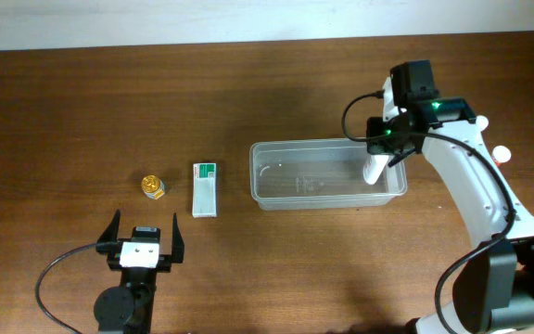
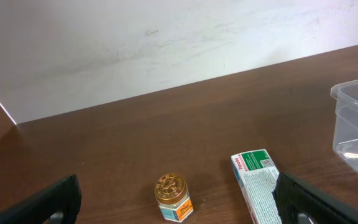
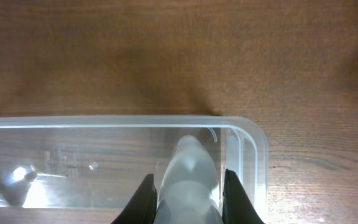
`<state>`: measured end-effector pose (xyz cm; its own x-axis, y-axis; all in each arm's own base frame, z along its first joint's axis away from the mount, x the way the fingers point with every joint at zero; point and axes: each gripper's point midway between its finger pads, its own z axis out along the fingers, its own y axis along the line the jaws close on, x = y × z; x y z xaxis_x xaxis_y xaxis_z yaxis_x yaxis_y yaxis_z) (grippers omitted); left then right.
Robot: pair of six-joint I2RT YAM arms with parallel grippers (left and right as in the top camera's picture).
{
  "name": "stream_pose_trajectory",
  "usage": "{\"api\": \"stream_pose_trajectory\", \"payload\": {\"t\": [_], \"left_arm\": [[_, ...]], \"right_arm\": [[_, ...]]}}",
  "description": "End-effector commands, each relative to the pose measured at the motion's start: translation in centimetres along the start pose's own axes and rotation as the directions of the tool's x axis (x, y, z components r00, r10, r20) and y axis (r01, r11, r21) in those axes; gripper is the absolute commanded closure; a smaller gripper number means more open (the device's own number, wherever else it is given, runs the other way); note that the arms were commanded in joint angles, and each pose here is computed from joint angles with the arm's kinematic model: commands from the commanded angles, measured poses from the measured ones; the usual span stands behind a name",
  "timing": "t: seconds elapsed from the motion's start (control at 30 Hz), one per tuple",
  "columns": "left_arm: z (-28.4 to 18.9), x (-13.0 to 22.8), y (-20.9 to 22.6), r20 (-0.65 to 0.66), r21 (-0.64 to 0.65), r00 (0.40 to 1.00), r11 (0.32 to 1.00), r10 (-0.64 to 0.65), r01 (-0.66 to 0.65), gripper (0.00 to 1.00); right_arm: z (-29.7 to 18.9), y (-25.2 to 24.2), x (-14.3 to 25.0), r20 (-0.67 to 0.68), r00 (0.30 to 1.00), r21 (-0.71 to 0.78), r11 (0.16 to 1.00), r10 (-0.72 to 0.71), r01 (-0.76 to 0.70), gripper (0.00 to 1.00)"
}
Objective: Pack container
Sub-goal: 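Carry the white bottle into the container's right end and release it, then move the right gripper back over the dark brown bottle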
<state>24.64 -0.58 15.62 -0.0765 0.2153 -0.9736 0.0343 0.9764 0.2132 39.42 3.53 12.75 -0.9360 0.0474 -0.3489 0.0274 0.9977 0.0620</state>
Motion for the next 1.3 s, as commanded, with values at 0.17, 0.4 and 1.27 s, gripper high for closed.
{"api": "stream_pose_trajectory", "payload": {"t": [0.17, 0.4, 1.27], "left_arm": [[0.0, 0.0, -0.2, 0.002, 0.01, 1.0, 1.0, 0.008, -0.008, 0.01], [0.0, 0.0, -0.2, 0.002, 0.011, 1.0, 1.0, 0.008, -0.008, 0.01], [0.0, 0.0, -0.2, 0.002, 0.011, 1.0, 1.0, 0.008, -0.008, 0.01]], "right_arm": [[1.0, -0.3, 0.9, 0.006, 1.0, -0.002, 1.0, -0.006, 0.006, 0.95], [1.4, -0.3, 1.3, -0.005, 1.0, 0.0, 1.0, -0.006, 0.006, 0.9], [-10.4, -4.0, -5.4, 0.151, 0.988, 0.17, 0.984, 0.024, -0.05, 0.22]]}}
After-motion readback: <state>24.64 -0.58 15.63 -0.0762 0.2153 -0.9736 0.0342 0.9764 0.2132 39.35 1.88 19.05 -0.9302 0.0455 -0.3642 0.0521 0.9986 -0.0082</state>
